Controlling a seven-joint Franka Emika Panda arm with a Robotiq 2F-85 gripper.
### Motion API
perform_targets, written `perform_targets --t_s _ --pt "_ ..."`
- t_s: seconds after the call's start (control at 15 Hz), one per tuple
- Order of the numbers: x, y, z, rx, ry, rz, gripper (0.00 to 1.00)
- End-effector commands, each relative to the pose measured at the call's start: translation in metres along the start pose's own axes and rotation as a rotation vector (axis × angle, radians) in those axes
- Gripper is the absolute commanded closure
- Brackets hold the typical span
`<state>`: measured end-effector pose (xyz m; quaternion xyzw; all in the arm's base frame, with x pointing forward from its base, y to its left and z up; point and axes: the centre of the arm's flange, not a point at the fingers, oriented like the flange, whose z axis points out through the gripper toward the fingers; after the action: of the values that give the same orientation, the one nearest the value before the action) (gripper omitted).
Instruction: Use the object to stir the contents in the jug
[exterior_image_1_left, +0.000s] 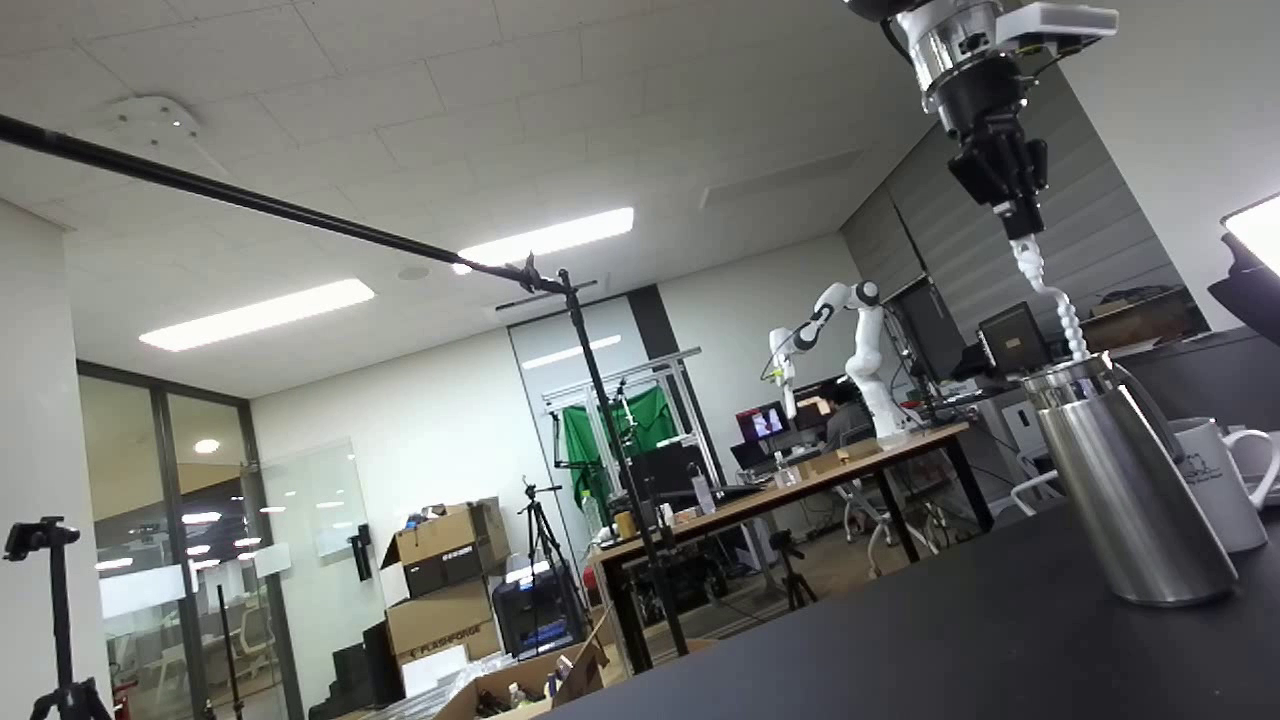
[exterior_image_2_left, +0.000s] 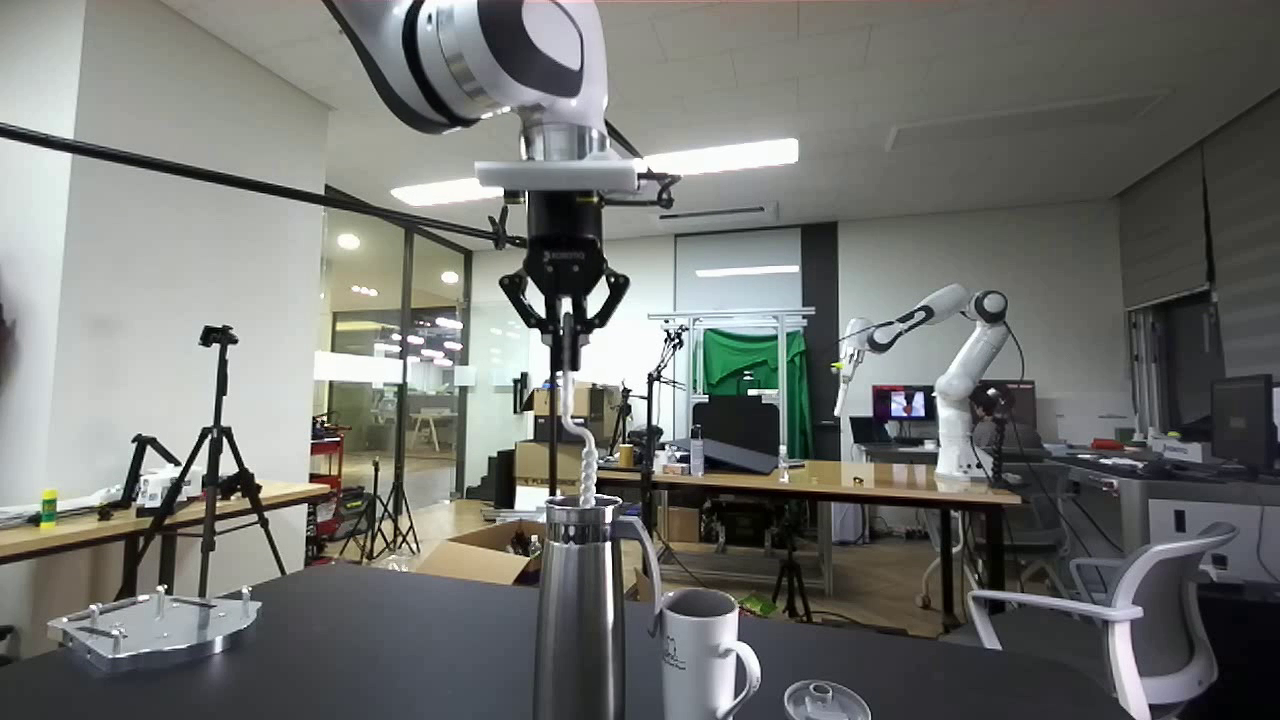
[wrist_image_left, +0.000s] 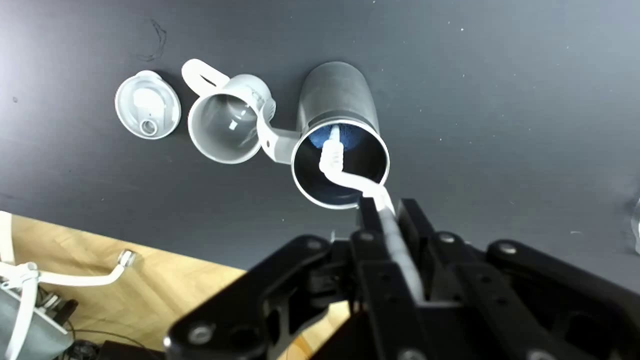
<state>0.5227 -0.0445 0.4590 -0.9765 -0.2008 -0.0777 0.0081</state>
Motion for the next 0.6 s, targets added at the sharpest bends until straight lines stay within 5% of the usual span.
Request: perform_targets --t_s 0.0,0.53 --pt "0.001 0.011 0.042 0.029 -0.027 0.012 0.96" --pt "0.0 0.018 0.084 0.049 -0.064 0.026 0.96"
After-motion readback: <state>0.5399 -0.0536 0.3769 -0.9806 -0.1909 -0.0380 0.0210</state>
